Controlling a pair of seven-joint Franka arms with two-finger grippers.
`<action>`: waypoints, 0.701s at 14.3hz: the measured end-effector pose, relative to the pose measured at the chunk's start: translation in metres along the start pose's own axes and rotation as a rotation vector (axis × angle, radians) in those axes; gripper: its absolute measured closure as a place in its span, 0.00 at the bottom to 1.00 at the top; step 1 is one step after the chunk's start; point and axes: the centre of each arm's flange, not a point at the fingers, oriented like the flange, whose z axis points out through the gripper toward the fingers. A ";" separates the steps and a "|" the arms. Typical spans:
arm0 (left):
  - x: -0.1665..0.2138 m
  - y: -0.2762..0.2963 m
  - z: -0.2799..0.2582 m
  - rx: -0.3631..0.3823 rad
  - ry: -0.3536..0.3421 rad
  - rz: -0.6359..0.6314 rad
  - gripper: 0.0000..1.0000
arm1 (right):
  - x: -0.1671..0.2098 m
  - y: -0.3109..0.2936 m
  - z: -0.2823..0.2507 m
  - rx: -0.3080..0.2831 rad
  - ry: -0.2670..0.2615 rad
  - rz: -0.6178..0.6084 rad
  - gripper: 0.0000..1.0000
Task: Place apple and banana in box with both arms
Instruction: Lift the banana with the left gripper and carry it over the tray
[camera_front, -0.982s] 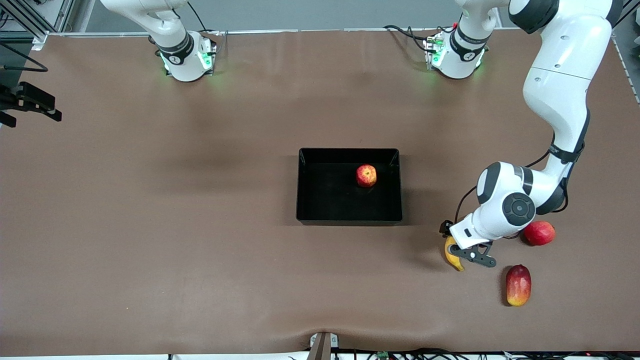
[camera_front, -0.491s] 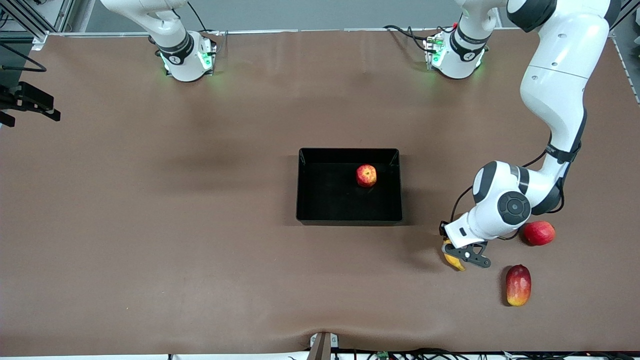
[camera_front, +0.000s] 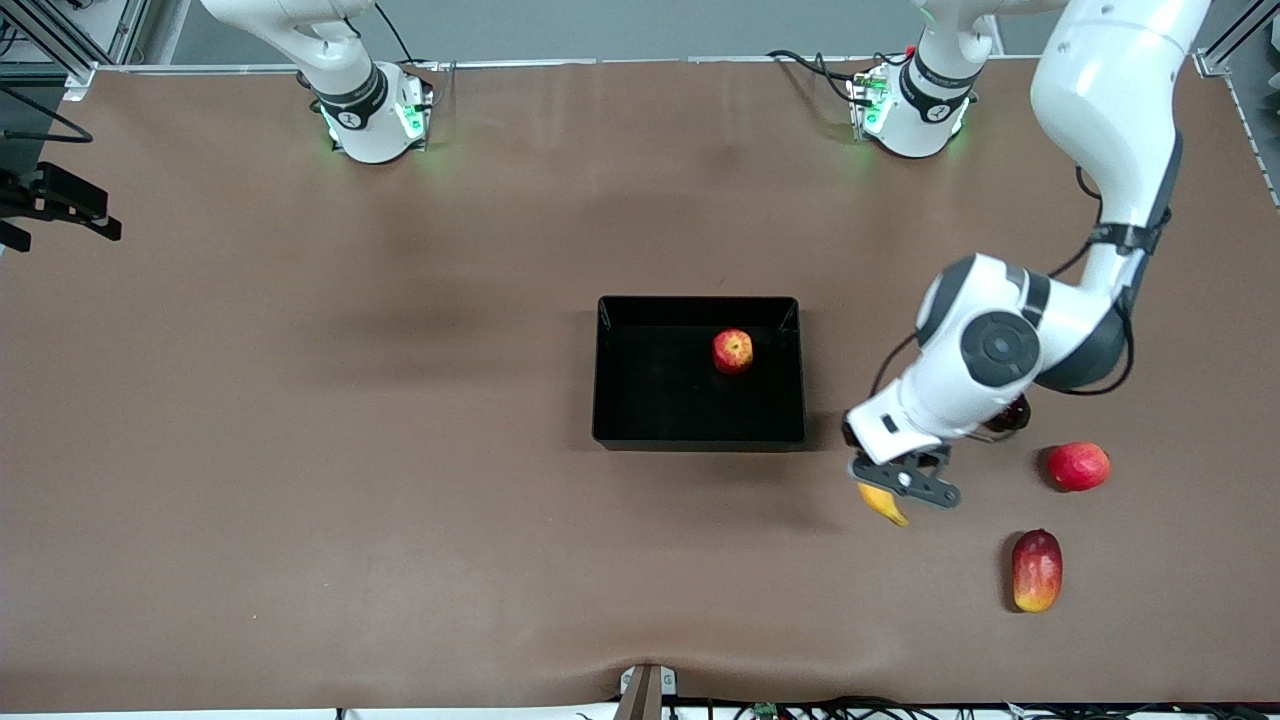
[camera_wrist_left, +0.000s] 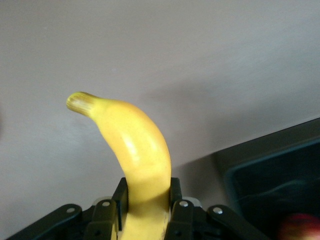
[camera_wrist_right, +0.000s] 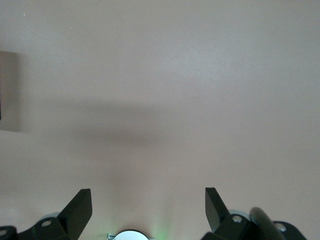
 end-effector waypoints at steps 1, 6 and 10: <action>0.000 0.021 -0.007 -0.019 0.008 -0.048 0.64 | 0.000 0.000 0.000 0.000 0.000 0.000 0.00; -0.001 0.104 -0.038 -0.088 0.045 -0.238 0.64 | 0.000 0.000 0.000 0.000 -0.002 0.001 0.00; -0.018 0.179 -0.033 -0.106 0.018 -0.331 0.64 | -0.001 0.002 0.001 0.002 -0.006 0.005 0.00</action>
